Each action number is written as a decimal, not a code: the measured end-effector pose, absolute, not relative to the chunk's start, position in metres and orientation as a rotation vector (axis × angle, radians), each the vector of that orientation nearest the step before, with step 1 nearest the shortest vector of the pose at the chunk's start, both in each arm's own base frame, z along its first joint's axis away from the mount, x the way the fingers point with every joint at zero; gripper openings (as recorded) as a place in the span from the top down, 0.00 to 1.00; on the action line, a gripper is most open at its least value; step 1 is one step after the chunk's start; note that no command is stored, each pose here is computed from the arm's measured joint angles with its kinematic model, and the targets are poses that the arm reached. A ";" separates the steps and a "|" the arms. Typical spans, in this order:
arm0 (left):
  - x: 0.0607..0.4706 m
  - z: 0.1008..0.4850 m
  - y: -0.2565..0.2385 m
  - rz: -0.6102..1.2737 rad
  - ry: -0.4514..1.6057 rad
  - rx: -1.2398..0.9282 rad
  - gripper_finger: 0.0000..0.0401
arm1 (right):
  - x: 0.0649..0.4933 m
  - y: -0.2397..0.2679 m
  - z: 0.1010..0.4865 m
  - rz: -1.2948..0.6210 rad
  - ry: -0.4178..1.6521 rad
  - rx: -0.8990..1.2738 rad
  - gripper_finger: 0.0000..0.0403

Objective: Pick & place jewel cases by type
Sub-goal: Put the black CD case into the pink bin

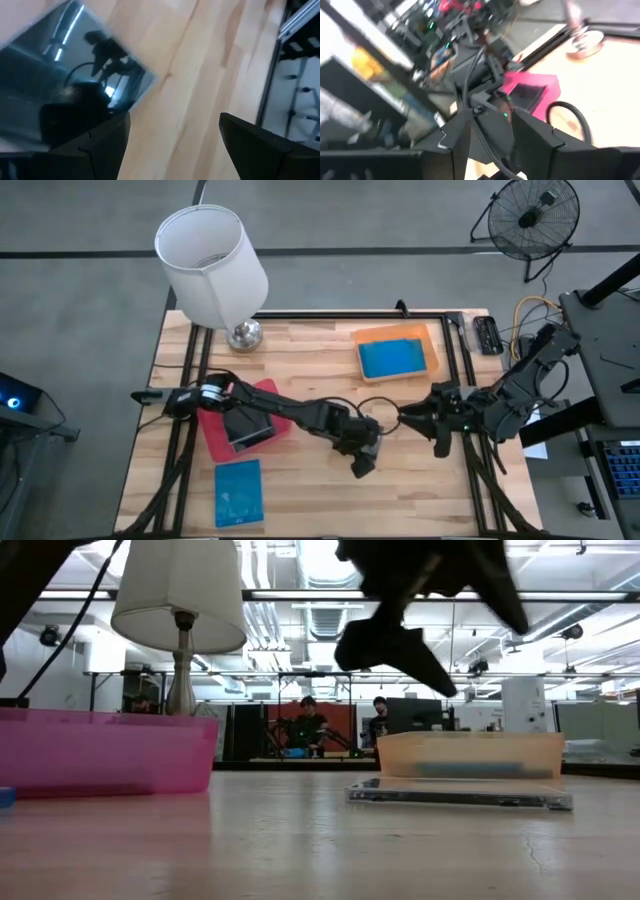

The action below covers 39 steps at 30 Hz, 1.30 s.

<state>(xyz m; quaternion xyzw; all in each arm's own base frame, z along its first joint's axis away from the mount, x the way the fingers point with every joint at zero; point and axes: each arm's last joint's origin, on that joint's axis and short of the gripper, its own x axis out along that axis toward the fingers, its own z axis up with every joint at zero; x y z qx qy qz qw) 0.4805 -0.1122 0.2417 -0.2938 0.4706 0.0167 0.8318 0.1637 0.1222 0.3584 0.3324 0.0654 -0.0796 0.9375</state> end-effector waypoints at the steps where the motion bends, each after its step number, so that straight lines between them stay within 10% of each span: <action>1: 0.477 0.242 -0.110 0.030 1.004 -0.617 0.28 | 0.162 0.123 0.359 -0.184 0.118 0.686 0.66; 21: 0.375 0.204 -0.041 -0.284 0.888 -0.846 0.28 | 0.179 0.161 0.289 -0.454 0.063 0.953 0.64; 39: 0.373 0.210 -0.012 -0.380 0.810 -0.826 0.27 | 0.174 0.173 0.223 -0.657 0.088 1.209 0.53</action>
